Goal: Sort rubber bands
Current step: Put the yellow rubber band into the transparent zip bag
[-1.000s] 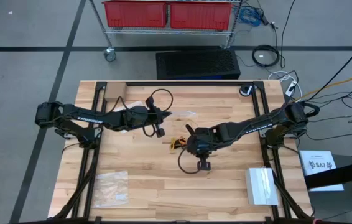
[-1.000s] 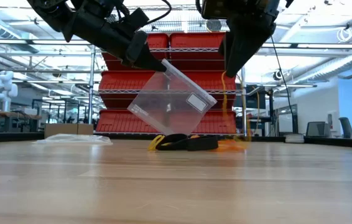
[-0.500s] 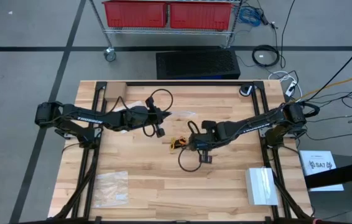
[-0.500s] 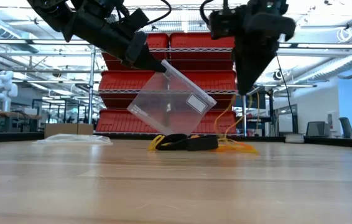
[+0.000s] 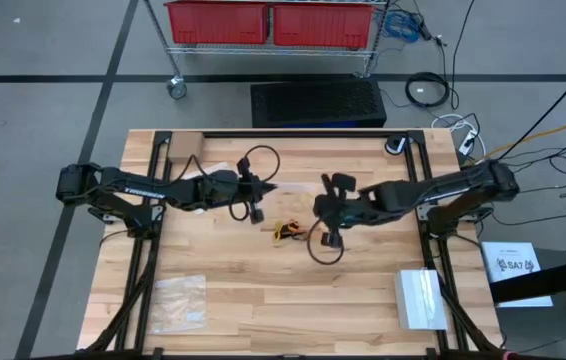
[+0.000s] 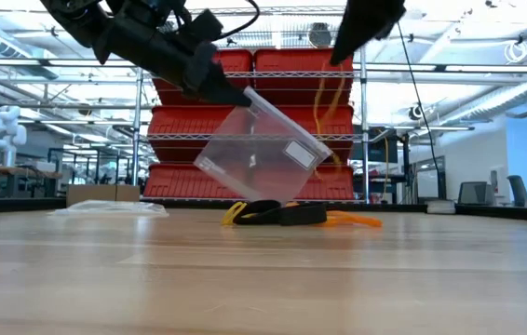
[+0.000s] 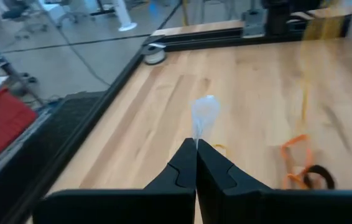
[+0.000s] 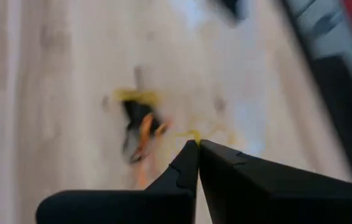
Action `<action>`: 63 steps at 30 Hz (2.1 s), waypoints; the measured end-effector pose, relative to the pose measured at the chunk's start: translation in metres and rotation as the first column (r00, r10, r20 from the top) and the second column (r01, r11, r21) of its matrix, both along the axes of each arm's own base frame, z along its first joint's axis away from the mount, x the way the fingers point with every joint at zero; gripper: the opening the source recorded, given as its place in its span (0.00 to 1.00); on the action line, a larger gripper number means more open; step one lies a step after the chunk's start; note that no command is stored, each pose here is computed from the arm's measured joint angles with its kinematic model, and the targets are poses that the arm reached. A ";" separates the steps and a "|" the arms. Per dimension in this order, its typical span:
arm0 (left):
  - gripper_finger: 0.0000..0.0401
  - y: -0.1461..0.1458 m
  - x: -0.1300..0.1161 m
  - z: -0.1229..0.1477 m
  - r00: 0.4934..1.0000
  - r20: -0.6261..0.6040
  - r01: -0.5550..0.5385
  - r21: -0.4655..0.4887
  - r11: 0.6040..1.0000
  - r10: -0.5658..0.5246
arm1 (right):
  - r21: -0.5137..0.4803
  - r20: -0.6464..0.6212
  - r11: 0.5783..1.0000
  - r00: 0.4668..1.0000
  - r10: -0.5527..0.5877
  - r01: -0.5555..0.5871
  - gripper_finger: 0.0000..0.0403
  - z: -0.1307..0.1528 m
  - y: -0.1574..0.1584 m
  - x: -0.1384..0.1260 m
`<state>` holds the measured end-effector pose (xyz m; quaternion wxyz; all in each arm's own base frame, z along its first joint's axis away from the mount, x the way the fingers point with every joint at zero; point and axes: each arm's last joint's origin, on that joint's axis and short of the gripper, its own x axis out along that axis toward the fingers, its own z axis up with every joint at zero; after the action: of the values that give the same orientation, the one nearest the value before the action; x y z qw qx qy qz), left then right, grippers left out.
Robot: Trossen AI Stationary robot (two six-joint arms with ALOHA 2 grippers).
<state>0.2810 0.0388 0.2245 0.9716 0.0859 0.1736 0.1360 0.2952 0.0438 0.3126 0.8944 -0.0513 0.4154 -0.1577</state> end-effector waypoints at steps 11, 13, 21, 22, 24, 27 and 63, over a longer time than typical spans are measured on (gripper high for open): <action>0.00 -0.003 0.001 0.002 0.995 0.024 0.093 -0.029 0.995 -0.092 | -0.124 0.244 0.992 0.968 0.061 -0.032 0.00 0.041 -0.004 -0.007; 0.00 -0.003 0.001 0.002 0.995 0.025 0.099 -0.031 0.995 -0.098 | -0.140 0.257 0.990 0.965 0.054 -0.018 0.00 0.046 -0.004 -0.007; 0.00 -0.003 0.002 0.002 0.993 0.033 0.114 -0.034 0.993 -0.113 | -0.184 0.282 0.982 0.956 0.087 -0.035 0.00 0.062 -0.004 -0.005; 0.00 -0.004 0.002 0.002 0.992 0.034 0.127 -0.038 0.991 -0.126 | -0.190 0.280 0.981 0.956 0.092 -0.039 0.00 0.062 -0.004 -0.004; 0.00 -0.004 0.002 0.002 0.989 0.037 0.144 -0.043 0.989 -0.142 | -0.198 0.279 0.979 0.956 0.093 -0.037 0.00 0.063 -0.004 -0.004; 0.00 -0.005 0.002 0.003 0.988 0.046 0.150 -0.042 0.988 -0.148 | -0.206 0.280 0.978 0.956 0.081 -0.023 0.00 0.064 -0.006 -0.004; 0.00 -0.005 0.003 0.006 0.981 0.086 0.177 -0.066 0.982 -0.172 | -0.246 0.288 0.969 0.954 0.080 -0.007 0.00 0.066 -0.008 -0.003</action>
<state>0.2842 0.0334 0.2306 0.9884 0.0597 0.1313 0.0471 0.2926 0.0354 0.3784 0.9367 -0.1450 0.2532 -0.1934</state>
